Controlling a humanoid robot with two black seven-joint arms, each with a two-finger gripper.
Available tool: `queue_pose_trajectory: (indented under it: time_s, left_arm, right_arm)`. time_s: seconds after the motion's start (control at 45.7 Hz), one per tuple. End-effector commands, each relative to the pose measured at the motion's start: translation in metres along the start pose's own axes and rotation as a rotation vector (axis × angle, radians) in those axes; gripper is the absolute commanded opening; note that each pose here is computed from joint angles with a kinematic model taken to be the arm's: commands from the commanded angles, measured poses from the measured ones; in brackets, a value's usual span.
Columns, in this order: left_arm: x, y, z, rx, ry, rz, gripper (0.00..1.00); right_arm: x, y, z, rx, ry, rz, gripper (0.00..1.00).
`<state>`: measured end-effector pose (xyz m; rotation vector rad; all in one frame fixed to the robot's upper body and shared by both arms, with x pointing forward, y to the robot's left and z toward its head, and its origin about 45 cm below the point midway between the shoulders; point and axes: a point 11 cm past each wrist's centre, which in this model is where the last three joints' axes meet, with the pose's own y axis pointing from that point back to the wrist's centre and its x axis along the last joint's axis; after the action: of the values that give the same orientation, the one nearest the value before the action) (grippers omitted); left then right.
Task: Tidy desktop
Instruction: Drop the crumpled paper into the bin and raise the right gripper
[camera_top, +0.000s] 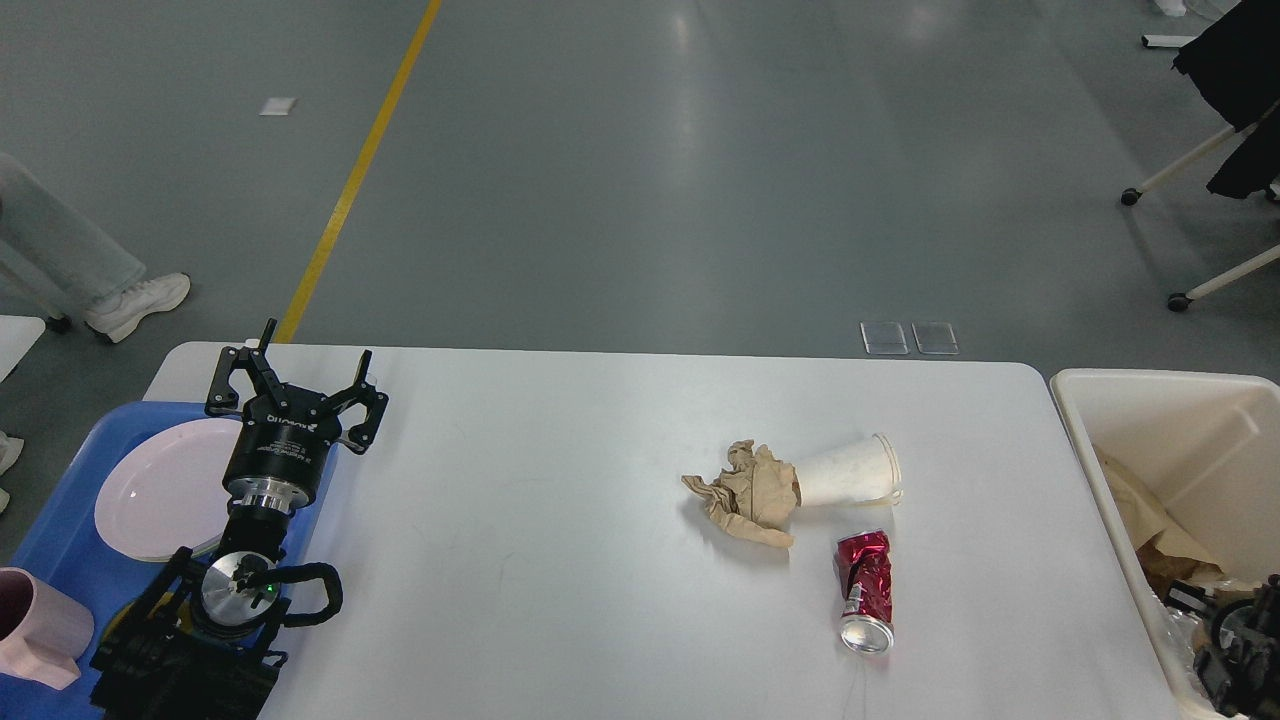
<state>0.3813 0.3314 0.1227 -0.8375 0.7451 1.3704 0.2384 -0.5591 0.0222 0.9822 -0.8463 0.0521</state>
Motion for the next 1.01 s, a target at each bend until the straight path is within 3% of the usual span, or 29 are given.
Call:
queue_pose_trajectory:
  time_s: [0.0,0.044,0.11,0.745,0.986]
  left_arm:
    - [0.000,0.000,0.000,-0.001,0.000,0.000,0.96]
    - [0.000,0.000,0.000,-0.001,0.000,0.000,0.96]
    - [0.000,0.000,0.000,-0.001,0.000,0.000,0.96]
    - [0.000,0.000,0.000,0.001,0.000,0.000,0.96]
    - [0.000,0.000,0.000,0.001,0.000,0.000,0.96]
  right_arm:
    - [-0.006,0.000,0.004,-0.004,0.011,-0.002,0.61]
    - [-0.004,0.000,0.004,-0.004,0.010,0.009,0.81]
    - [-0.002,0.000,0.003,-0.003,0.007,0.038,1.00]
    - [-0.001,0.000,0.011,-0.015,0.008,0.045,1.00]
    - [0.020,0.000,0.005,-0.001,-0.008,0.048,1.00]
